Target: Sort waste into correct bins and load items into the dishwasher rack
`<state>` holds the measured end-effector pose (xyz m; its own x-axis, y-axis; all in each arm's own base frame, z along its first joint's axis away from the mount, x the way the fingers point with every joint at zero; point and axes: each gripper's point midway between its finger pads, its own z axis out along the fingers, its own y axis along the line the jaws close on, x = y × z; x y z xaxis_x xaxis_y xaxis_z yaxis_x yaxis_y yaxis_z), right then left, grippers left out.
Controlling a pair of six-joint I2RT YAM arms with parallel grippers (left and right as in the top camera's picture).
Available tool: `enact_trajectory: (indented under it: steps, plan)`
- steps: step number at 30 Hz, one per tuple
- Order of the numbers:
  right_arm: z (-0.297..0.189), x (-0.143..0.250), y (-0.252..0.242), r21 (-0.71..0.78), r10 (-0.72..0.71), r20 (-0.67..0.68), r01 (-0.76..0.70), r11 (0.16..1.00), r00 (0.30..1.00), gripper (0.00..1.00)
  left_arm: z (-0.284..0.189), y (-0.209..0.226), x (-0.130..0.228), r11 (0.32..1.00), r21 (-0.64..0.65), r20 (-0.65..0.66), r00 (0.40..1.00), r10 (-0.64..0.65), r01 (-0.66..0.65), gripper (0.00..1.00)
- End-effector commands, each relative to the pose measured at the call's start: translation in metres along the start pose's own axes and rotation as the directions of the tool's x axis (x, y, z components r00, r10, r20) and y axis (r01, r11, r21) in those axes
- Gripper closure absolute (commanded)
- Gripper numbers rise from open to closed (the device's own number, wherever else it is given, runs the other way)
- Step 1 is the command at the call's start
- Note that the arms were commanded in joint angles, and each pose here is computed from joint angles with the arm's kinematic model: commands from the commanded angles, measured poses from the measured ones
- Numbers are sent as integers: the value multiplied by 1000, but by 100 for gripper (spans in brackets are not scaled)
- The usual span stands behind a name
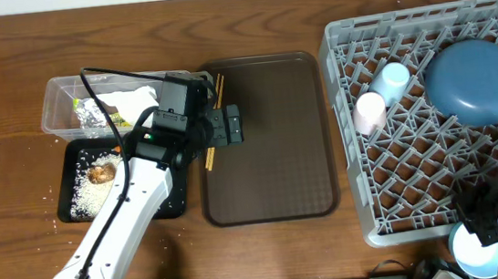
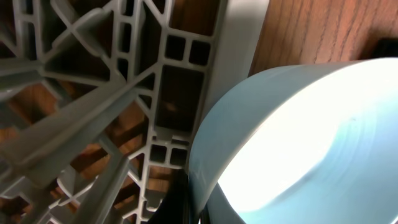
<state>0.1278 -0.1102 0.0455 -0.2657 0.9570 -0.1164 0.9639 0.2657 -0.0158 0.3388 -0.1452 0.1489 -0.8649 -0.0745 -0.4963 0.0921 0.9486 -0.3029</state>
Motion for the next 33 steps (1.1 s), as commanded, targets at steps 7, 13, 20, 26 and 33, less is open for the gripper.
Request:
enact_trajectory:
  steps: [7,13,20,26,33]
  plan:
    - [-36,0,26,-148,-93,-8,91,985,996,99,-2,-1,-10,1000,-7,22,1000,9,-9,2]
    - [-75,-6,26,-196,-109,74,121,973,991,99,-2,-1,-10,1000,-7,22,1000,9,-9,2]
    - [-106,11,57,-435,-174,108,204,877,979,99,-2,-1,-10,1000,-7,22,1000,9,-9,2]
    - [-138,14,95,-635,-233,185,297,714,955,99,-2,-1,-10,1000,-7,22,1000,9,-9,2]
    - [-129,10,89,-581,-263,209,336,741,942,99,-2,-1,-10,1000,-7,22,1000,9,-9,2]
